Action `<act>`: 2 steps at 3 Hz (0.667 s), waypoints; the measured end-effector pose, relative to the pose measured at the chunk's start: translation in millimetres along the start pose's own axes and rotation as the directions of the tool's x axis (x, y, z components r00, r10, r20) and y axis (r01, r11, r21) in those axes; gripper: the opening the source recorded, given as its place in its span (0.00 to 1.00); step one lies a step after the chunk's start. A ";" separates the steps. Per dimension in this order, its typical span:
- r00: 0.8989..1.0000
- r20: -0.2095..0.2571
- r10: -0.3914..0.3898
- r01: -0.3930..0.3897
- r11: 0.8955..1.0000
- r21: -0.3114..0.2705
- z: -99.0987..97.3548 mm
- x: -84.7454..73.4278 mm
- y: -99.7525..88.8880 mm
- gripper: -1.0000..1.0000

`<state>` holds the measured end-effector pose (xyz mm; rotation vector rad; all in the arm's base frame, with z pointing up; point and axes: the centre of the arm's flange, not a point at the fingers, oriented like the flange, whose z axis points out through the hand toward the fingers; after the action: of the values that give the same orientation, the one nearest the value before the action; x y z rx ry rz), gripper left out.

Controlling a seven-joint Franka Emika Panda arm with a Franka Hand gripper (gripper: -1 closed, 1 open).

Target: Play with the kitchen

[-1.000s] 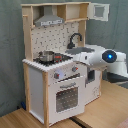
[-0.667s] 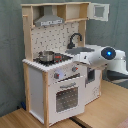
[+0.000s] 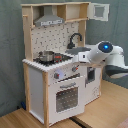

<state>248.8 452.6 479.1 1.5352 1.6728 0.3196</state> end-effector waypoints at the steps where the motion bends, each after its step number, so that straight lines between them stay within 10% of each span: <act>1: 0.997 -0.026 -0.067 0.069 0.995 0.067 9.6 -7.6 5.7 1.00; 2: 0.988 -0.065 -0.139 0.147 0.980 0.136 25.0 -16.5 12.9 1.00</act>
<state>274.1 432.0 478.6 1.5087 1.8718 0.1723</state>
